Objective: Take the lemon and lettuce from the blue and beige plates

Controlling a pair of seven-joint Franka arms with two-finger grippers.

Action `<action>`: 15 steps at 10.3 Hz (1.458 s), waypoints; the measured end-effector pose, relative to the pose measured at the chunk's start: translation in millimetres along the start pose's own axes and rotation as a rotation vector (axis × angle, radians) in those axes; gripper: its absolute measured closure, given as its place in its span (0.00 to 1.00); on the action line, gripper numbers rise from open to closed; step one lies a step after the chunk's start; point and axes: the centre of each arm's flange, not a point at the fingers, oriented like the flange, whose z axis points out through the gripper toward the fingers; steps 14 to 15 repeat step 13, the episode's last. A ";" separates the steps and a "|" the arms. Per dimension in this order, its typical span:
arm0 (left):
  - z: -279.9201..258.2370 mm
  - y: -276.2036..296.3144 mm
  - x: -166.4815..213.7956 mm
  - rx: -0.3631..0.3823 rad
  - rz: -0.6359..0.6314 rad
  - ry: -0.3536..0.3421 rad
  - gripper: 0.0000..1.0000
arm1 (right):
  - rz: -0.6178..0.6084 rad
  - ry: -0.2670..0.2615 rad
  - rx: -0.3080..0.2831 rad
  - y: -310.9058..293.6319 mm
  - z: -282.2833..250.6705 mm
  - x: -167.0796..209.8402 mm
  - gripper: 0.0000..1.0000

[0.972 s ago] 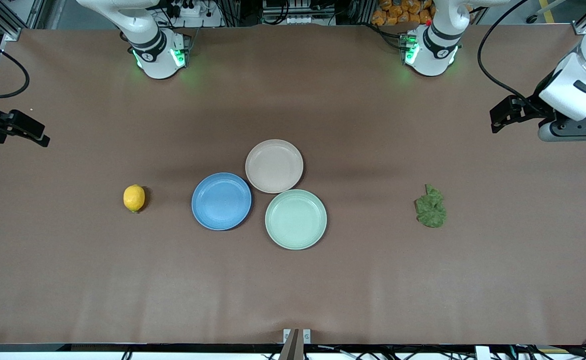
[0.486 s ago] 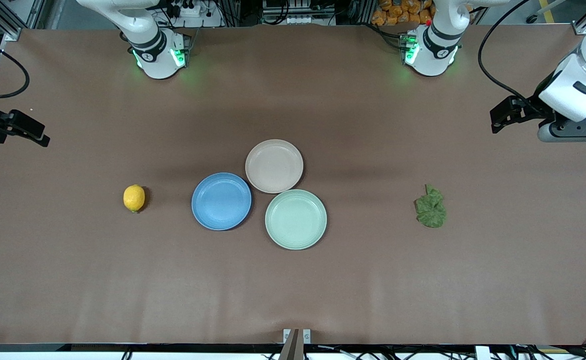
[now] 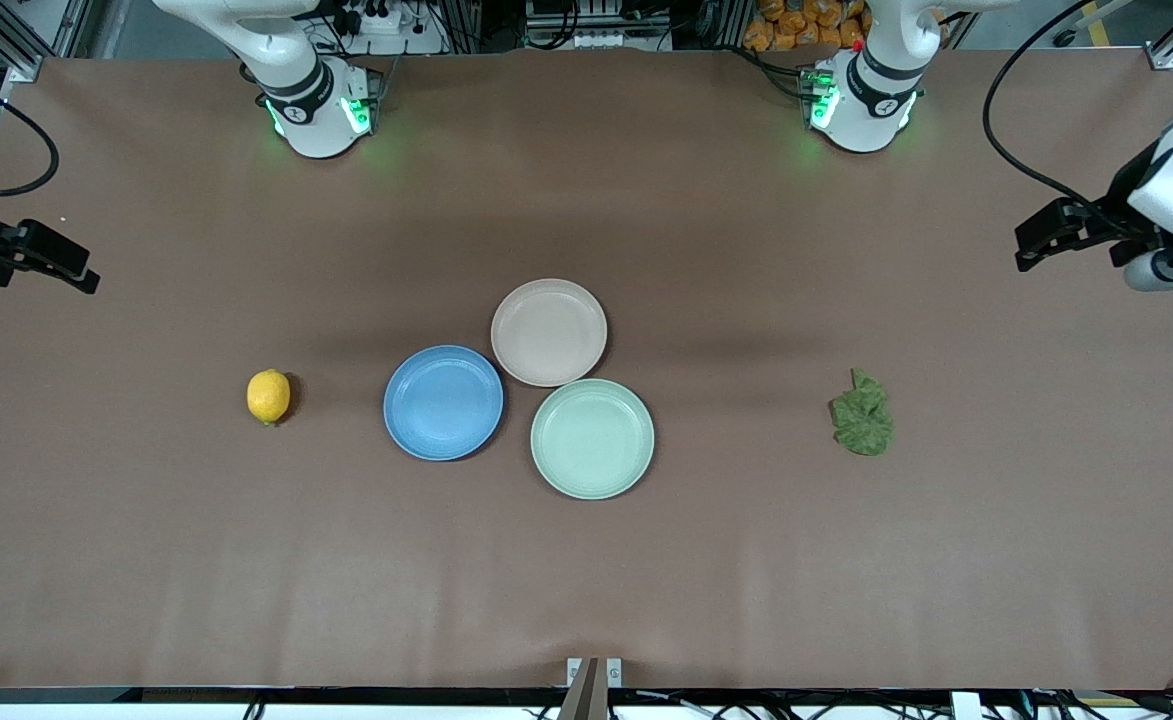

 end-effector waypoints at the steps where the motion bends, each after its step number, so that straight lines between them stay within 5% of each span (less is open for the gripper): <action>1: -0.1 1.2 -0.2 0.000 0.003 0.000 0.00 | 0.000 0.000 0.000 0.1 0.0 0.0 0.00; 15: -3.1 12.8 -4.4 -0.015 0.023 -0.004 0.00 | 0.001 0.000 0.000 0.4 0.0 0.0 0.00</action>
